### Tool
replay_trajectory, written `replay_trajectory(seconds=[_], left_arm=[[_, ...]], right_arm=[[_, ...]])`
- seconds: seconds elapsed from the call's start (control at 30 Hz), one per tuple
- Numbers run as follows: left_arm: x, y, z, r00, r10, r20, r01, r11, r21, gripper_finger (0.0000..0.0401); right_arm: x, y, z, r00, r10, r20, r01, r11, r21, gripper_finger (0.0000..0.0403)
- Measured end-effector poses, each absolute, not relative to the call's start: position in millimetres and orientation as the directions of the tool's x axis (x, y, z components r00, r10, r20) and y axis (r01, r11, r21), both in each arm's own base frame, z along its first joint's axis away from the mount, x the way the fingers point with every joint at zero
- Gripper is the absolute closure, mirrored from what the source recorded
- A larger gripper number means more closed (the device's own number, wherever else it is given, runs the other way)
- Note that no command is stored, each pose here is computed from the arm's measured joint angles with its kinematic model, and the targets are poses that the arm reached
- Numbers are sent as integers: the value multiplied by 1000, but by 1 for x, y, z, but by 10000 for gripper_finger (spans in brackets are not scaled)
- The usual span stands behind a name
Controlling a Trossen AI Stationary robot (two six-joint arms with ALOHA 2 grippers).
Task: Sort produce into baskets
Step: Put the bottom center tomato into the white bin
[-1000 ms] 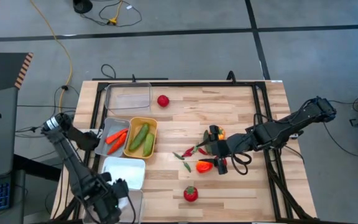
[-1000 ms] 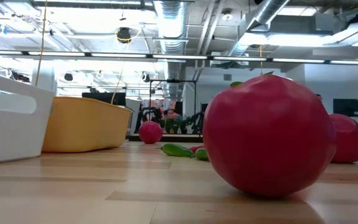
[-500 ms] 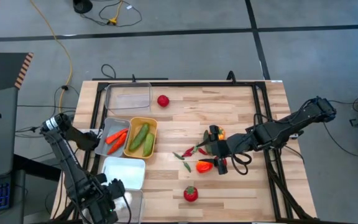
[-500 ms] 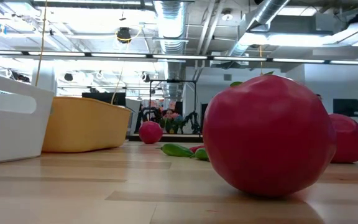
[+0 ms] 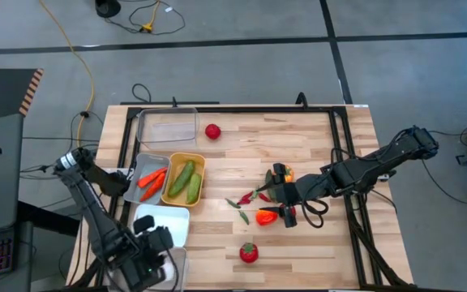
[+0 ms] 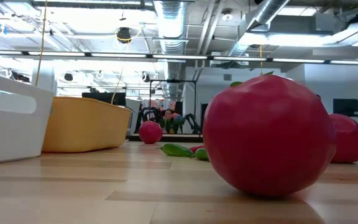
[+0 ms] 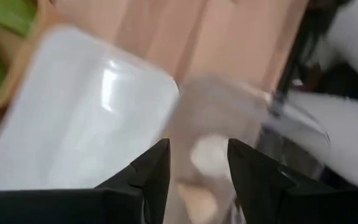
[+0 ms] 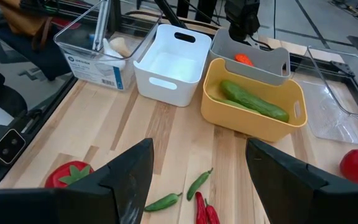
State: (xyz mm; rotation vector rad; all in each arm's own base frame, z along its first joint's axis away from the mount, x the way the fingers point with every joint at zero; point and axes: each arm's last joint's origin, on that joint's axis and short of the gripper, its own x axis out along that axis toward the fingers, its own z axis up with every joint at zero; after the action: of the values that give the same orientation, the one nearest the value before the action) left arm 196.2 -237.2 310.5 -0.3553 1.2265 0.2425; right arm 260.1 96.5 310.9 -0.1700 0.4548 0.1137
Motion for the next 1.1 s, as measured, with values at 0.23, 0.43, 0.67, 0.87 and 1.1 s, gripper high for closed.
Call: replay_trajectory(seconds=[0.23, 0.43, 0.67, 0.87, 1.1], left_arm=[[225, -218, 312, 391, 13, -920, -355, 925, -138, 254], [250, -205, 315, 435, -54, -899, -256, 950, -181, 254], [264, -189, 316, 447, -28, -894, -173, 978, -117, 254], [272, -177, 316, 449, -6, -893, -124, 990, -69, 254], [276, -170, 316, 449, 6, -894, -119, 991, -53, 254]], right_arm=[[260, 97, 311, 892, 72, -446, -137, 984, -117, 121], [260, 97, 311, 889, 92, -448, -143, 986, -82, 121], [260, 112, 305, 861, 197, -468, -196, 979, 52, 121], [271, 139, 284, 834, 249, -492, -253, 966, 59, 121], [288, 172, 248, 791, 304, -530, -331, 942, 46, 121]])
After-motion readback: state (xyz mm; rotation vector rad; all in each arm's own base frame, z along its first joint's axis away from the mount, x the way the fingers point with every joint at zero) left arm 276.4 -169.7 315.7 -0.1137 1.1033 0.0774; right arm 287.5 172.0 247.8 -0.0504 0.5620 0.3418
